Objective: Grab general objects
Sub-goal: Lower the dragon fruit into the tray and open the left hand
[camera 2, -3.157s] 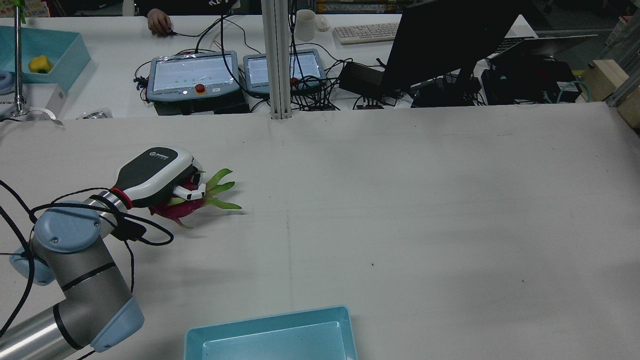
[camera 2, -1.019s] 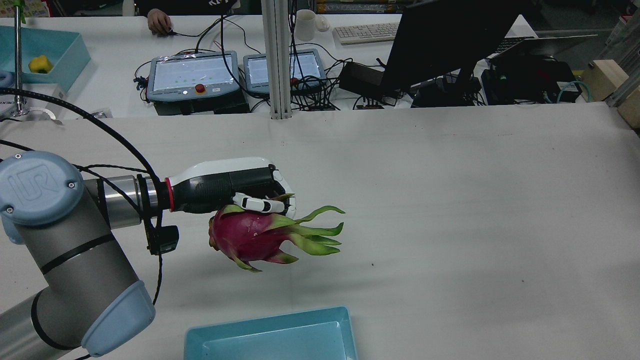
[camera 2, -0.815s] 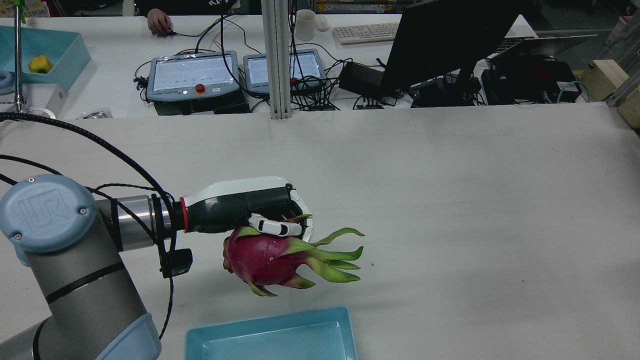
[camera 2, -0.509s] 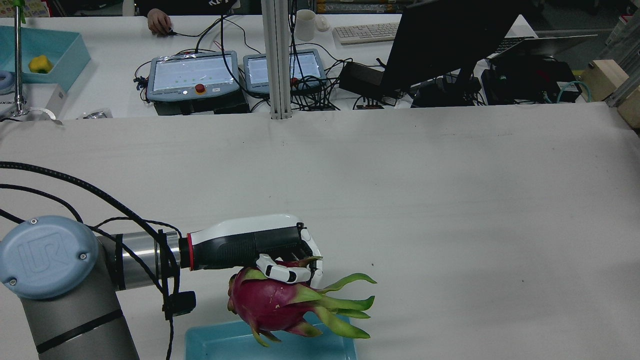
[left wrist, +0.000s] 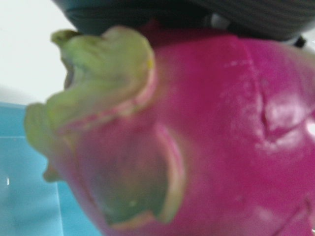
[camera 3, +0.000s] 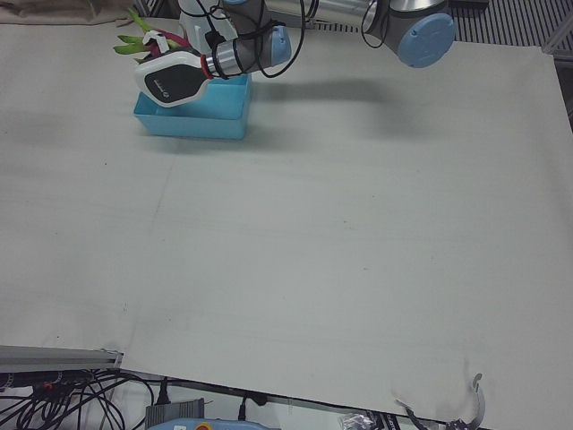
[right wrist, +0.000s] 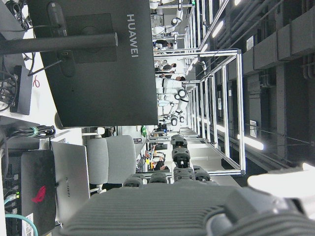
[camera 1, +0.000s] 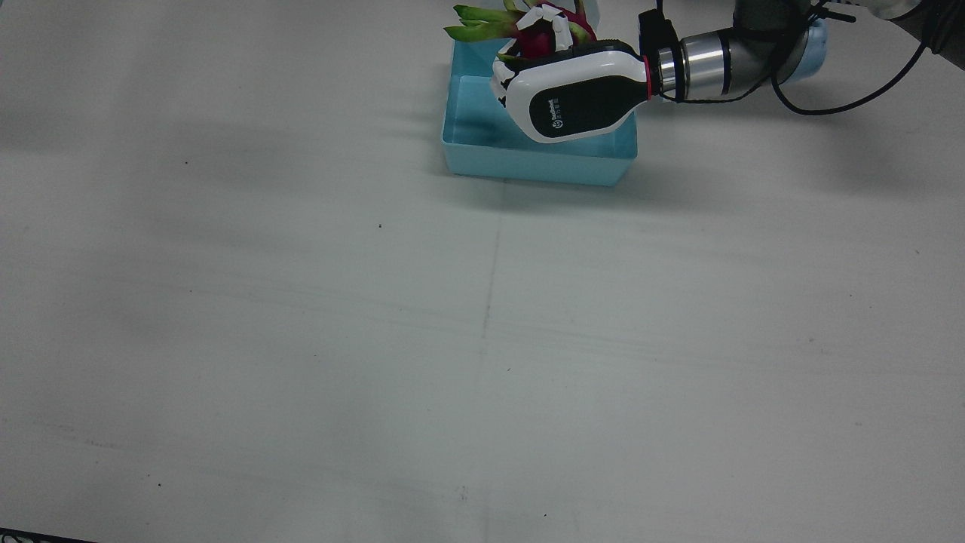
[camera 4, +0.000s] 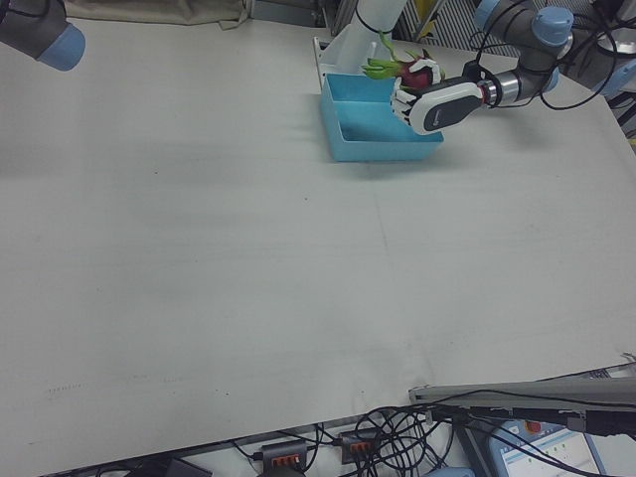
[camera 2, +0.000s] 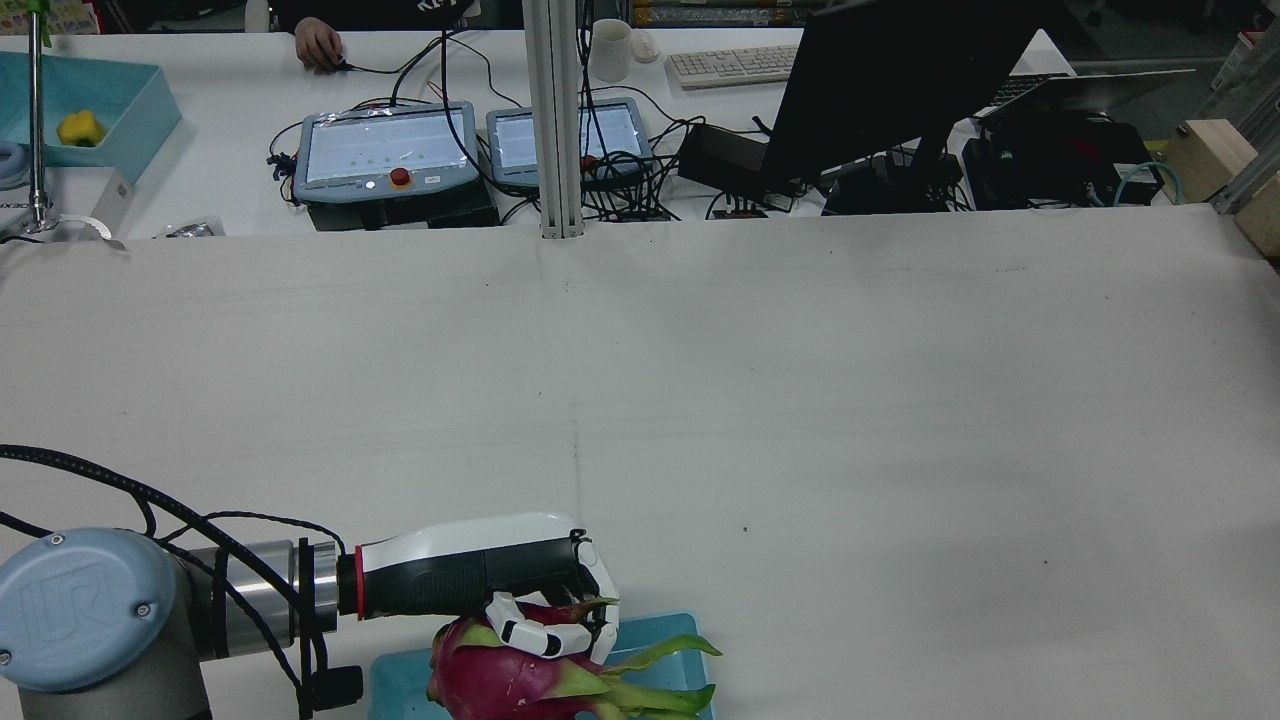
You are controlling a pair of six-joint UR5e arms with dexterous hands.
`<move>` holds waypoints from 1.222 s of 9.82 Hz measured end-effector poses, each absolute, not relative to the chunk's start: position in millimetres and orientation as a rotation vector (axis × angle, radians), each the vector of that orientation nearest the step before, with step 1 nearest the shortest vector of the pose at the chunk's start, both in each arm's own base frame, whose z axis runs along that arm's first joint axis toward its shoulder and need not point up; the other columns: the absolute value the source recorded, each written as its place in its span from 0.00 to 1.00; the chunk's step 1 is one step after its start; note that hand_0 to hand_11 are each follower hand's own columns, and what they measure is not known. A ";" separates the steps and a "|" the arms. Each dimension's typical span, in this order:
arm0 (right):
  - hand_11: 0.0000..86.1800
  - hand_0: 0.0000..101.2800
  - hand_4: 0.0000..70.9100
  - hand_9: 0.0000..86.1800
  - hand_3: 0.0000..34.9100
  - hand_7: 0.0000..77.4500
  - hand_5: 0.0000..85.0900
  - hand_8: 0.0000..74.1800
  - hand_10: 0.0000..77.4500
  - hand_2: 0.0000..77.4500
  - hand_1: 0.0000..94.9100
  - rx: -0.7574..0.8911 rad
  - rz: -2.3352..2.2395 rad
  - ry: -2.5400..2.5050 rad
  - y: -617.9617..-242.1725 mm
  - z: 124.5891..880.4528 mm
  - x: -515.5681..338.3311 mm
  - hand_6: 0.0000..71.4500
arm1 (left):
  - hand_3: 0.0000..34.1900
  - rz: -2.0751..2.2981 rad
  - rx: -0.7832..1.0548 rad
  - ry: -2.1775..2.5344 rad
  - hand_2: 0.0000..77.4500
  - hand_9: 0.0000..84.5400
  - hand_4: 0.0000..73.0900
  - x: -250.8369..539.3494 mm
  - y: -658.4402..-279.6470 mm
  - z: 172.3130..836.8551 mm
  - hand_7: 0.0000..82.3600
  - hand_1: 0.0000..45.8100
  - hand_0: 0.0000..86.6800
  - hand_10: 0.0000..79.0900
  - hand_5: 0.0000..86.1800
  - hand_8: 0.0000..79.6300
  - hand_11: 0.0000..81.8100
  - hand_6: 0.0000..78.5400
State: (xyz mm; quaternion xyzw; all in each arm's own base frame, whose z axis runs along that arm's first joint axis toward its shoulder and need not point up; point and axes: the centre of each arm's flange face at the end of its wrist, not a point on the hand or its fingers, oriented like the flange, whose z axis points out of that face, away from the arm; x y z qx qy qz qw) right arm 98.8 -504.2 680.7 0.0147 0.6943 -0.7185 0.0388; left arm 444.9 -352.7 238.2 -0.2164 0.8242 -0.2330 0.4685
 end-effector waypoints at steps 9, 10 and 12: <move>0.01 0.00 0.00 0.02 0.00 0.00 0.00 0.00 0.00 0.02 0.06 0.045 -2.203 2.129 -504.2 680.6 98.8 0.00 | 0.00 -0.508 -0.643 2.008 0.77 0.61 0.86 435.0 -307.1 271.8 0.60 0.00 0.56 0.66 0.44 0.84 0.91 0.89; 0.01 0.00 0.00 0.02 0.00 0.00 0.00 0.00 0.00 0.02 0.06 0.045 -2.203 2.129 -504.2 680.6 98.8 0.00 | 0.00 -0.505 -0.657 2.010 0.77 0.68 0.86 436.7 -304.9 271.8 0.64 0.00 0.56 0.52 0.42 0.69 0.78 0.82; 0.01 0.00 0.00 0.02 0.00 0.00 0.00 0.00 0.00 0.02 0.06 0.045 -2.203 2.129 -504.2 680.6 98.8 0.00 | 0.00 -0.503 -0.669 2.011 0.00 0.54 0.77 438.2 -303.1 273.7 0.56 0.00 0.59 0.01 0.39 0.49 0.00 0.67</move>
